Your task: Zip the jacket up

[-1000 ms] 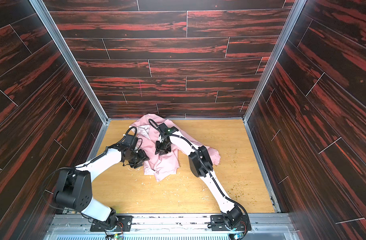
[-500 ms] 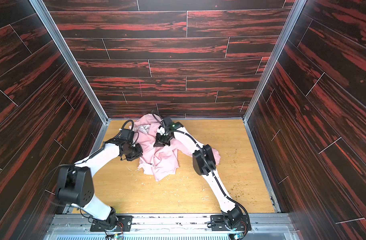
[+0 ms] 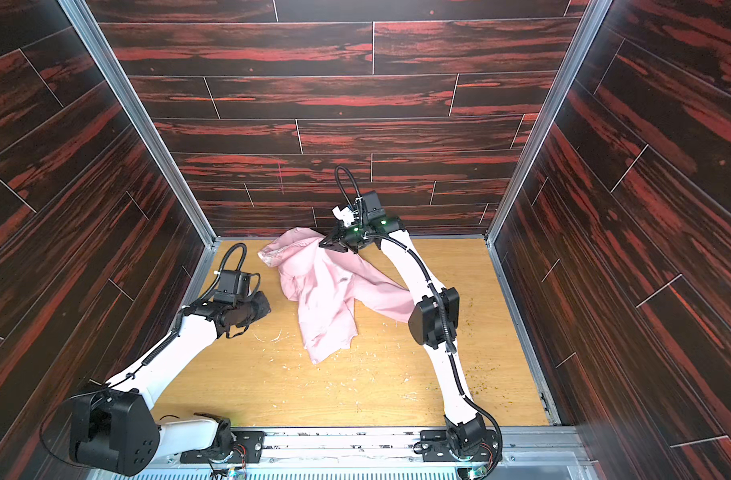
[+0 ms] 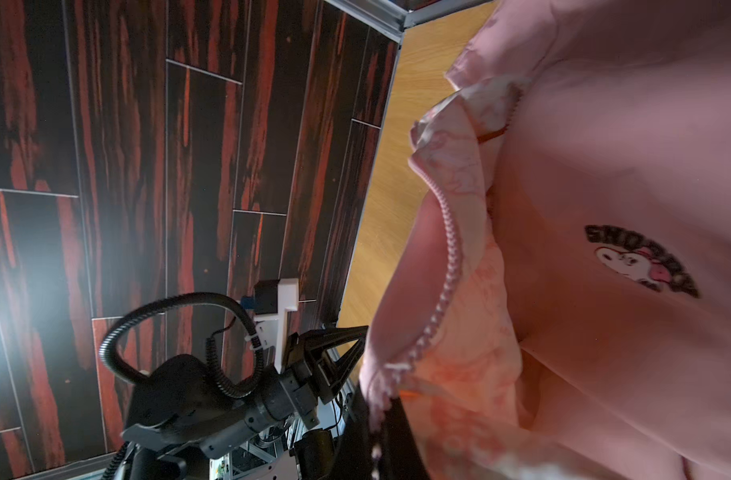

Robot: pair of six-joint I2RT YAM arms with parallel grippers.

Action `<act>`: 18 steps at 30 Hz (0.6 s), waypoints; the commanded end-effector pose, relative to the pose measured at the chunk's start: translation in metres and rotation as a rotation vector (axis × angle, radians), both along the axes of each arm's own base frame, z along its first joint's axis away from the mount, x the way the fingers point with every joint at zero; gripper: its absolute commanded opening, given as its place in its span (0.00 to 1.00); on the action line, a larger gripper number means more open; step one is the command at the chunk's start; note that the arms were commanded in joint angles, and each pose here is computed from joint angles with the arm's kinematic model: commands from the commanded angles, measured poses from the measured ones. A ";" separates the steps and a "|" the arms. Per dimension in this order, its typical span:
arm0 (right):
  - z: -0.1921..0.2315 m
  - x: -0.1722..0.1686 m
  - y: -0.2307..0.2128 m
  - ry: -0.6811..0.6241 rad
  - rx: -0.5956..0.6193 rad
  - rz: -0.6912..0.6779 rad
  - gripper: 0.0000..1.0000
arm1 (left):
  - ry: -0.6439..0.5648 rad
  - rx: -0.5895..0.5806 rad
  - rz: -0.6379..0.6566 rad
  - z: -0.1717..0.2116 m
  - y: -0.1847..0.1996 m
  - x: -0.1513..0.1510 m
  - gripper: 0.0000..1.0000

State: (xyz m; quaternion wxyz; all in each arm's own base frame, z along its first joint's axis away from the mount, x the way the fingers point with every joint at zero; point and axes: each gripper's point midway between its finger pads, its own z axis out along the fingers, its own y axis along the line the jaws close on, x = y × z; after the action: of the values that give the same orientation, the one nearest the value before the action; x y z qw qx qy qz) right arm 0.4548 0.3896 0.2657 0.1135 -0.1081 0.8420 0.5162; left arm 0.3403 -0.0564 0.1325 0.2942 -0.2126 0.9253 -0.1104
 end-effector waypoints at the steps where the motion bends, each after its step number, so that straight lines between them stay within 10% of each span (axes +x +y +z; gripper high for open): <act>1: 0.008 -0.024 0.004 0.010 0.011 0.073 0.00 | -0.019 0.055 0.061 0.004 0.016 -0.005 0.11; 9: -0.012 -0.032 0.001 0.051 -0.037 0.084 0.00 | -0.036 -0.142 -0.025 -0.001 -0.029 0.000 0.67; 18: -0.079 -0.001 -0.046 0.165 -0.298 -0.105 0.00 | 0.006 -0.166 -0.177 -0.018 -0.087 0.009 0.74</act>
State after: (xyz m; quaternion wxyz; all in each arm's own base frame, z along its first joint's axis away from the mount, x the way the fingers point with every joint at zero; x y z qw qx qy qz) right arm 0.4393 0.3754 0.2152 0.0566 -0.0845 0.8833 0.4577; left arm 0.3393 -0.1242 0.1109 0.2608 -0.1723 0.9295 -0.1957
